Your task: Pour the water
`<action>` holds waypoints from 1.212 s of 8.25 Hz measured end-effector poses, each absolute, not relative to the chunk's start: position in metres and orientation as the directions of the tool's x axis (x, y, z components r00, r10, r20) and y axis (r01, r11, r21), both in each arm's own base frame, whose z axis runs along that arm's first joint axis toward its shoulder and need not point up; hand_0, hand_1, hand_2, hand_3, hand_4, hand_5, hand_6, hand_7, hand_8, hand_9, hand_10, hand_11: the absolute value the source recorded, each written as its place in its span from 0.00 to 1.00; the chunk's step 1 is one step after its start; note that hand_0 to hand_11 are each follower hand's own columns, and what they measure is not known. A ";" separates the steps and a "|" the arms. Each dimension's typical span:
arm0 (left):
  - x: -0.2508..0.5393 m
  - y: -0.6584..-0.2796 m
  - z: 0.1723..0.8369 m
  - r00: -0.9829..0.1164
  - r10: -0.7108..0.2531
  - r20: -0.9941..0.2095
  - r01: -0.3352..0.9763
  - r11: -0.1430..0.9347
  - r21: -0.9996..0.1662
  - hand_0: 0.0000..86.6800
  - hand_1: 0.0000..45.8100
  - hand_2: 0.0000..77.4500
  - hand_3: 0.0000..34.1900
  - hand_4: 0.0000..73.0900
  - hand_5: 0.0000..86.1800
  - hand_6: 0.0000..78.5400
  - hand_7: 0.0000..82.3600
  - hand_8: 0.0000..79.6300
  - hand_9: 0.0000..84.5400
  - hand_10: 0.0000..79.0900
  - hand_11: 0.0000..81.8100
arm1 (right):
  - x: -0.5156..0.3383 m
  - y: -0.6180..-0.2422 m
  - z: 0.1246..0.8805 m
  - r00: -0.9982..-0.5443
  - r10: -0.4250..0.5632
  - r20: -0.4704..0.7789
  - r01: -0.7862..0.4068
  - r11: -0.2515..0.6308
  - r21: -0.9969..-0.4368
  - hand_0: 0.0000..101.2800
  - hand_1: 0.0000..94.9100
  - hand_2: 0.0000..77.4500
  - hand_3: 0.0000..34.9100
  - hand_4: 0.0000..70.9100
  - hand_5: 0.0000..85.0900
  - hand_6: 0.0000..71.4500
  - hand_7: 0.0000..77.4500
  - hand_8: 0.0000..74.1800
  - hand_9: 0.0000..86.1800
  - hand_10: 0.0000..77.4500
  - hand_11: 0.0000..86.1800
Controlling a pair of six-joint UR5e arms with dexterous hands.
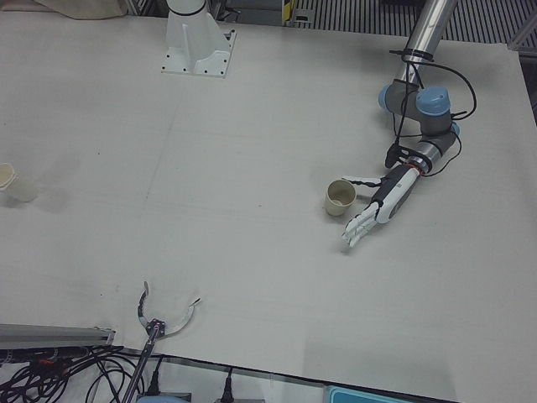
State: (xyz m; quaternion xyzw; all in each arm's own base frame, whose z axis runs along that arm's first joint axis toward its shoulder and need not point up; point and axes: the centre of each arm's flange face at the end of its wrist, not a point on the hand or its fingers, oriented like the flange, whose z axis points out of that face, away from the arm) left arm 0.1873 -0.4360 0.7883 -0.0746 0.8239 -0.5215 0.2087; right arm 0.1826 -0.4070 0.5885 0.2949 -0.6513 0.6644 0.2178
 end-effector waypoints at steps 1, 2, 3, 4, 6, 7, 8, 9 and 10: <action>0.189 -0.436 0.787 -0.898 -0.348 -0.268 0.091 0.450 -0.889 0.92 0.77 0.01 0.39 0.19 0.00 0.08 0.11 0.07 0.01 0.06 0.15 | 0.182 -0.407 0.590 -0.731 -0.093 0.676 -0.674 -0.058 -0.737 0.39 0.07 0.19 0.77 0.00 0.05 0.13 0.14 0.13 0.13 0.01 0.01; 0.190 -0.437 0.786 -0.895 -0.354 -0.271 0.089 0.453 -0.887 0.92 0.77 0.01 0.38 0.19 0.00 0.08 0.11 0.07 0.01 0.06 0.15 | 0.182 -0.408 0.592 -0.731 -0.091 0.676 -0.673 -0.060 -0.737 0.39 0.08 0.19 0.77 0.00 0.05 0.13 0.14 0.13 0.13 0.01 0.01; 0.193 -0.436 0.785 -0.891 -0.362 -0.273 0.086 0.456 -0.886 0.92 0.77 0.01 0.37 0.19 0.00 0.08 0.11 0.07 0.01 0.06 0.15 | 0.182 -0.408 0.593 -0.732 -0.089 0.676 -0.673 -0.062 -0.737 0.39 0.08 0.19 0.77 0.00 0.05 0.13 0.14 0.13 0.13 0.01 0.01; 0.199 -0.439 0.781 -0.888 -0.370 -0.274 0.081 0.461 -0.884 0.92 0.77 0.01 0.38 0.20 0.00 0.08 0.11 0.07 0.01 0.06 0.15 | 0.182 -0.408 0.594 -0.732 -0.089 0.676 -0.673 -0.063 -0.737 0.39 0.08 0.19 0.77 0.00 0.05 0.14 0.14 0.12 0.13 0.01 0.01; 0.225 -0.442 0.771 -0.874 -0.402 -0.272 0.059 0.469 -0.881 0.92 0.77 0.01 0.34 0.20 0.00 0.10 0.13 0.08 0.03 0.07 0.15 | 0.182 -0.408 0.594 -0.732 -0.088 0.676 -0.673 -0.063 -0.737 0.39 0.08 0.19 0.77 0.00 0.05 0.14 0.13 0.13 0.13 0.01 0.01; 0.232 -0.443 0.768 -0.870 -0.412 -0.270 0.053 0.467 -0.882 0.92 0.77 0.01 0.23 0.20 0.04 0.10 0.13 0.08 0.03 0.06 0.16 | 0.182 -0.408 0.594 -0.732 -0.088 0.676 -0.673 -0.063 -0.737 0.39 0.08 0.19 0.77 0.00 0.05 0.14 0.13 0.13 0.13 0.01 0.01; 0.234 -0.442 0.768 -0.868 -0.418 -0.268 0.050 0.464 -0.884 0.92 0.77 0.01 0.23 0.20 0.04 0.10 0.13 0.08 0.03 0.06 0.16 | 0.182 -0.408 0.594 -0.731 -0.088 0.676 -0.673 -0.064 -0.737 0.39 0.08 0.19 0.77 0.00 0.05 0.14 0.13 0.13 0.13 0.01 0.01; 0.233 -0.441 0.771 -0.867 -0.424 -0.263 0.047 0.456 -0.889 0.92 0.77 0.01 0.25 0.20 0.04 0.10 0.13 0.08 0.03 0.06 0.15 | 0.182 -0.408 0.594 -0.731 -0.088 0.676 -0.674 -0.064 -0.736 0.39 0.08 0.19 0.77 0.00 0.05 0.14 0.13 0.13 0.13 0.01 0.01; 0.231 -0.439 0.774 -0.865 -0.432 -0.255 0.043 0.443 -0.895 0.93 0.77 0.01 0.21 0.20 0.06 0.10 0.13 0.08 0.03 0.08 0.15 | 0.182 -0.408 0.594 -0.731 -0.088 0.677 -0.674 -0.064 -0.736 0.39 0.08 0.19 0.77 0.00 0.05 0.13 0.13 0.13 0.13 0.01 0.01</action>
